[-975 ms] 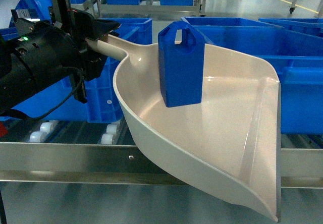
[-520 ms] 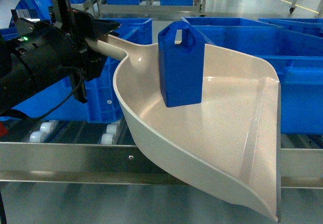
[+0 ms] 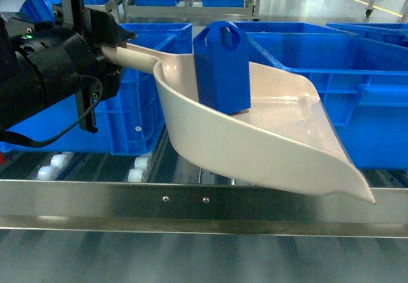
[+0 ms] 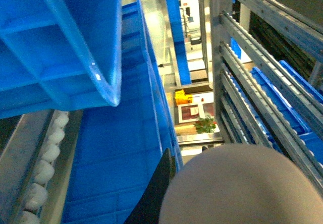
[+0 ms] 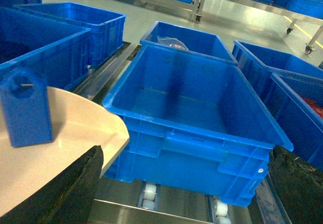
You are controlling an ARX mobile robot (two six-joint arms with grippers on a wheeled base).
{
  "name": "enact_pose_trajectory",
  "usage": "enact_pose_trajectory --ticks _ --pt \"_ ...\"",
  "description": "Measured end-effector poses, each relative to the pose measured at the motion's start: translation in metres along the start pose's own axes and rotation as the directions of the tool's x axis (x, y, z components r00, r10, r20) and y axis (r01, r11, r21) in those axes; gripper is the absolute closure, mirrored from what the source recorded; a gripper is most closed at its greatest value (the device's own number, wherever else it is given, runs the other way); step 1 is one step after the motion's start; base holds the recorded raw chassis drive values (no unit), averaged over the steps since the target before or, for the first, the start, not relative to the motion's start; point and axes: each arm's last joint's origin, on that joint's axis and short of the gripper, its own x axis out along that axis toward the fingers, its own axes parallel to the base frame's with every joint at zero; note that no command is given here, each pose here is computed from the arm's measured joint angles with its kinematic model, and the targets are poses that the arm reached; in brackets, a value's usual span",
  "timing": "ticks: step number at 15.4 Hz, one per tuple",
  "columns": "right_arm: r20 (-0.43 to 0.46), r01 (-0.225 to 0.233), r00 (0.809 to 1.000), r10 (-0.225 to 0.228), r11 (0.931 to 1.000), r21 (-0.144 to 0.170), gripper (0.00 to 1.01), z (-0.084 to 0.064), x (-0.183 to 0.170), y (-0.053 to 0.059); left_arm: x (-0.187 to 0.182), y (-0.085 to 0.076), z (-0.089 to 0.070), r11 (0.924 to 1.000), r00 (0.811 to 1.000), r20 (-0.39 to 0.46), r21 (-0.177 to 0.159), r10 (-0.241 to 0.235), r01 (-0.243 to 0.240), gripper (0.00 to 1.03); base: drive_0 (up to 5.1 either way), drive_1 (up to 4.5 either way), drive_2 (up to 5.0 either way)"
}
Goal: Place part in tray to right shelf
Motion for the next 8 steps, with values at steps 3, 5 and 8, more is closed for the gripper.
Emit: enact_pose_trajectory --ticks 3,5,8 --pt "0.0 0.0 1.0 0.0 1.0 0.0 0.03 0.0 0.0 0.0 -0.005 0.003 -0.004 1.0 1.0 -0.004 -0.008 -0.001 0.001 0.91 0.0 0.0 0.0" --pt "0.0 0.0 1.0 0.0 1.0 0.0 0.03 0.0 0.0 0.0 -0.044 -0.023 0.006 0.9957 0.995 0.06 -0.039 -0.081 0.083 0.91 0.0 0.0 0.0" --pt "0.0 0.0 1.0 0.0 1.0 0.0 0.03 0.0 0.0 0.0 -0.066 -0.042 0.034 0.9971 0.981 0.179 0.021 -0.076 0.073 0.91 0.0 0.0 0.0"
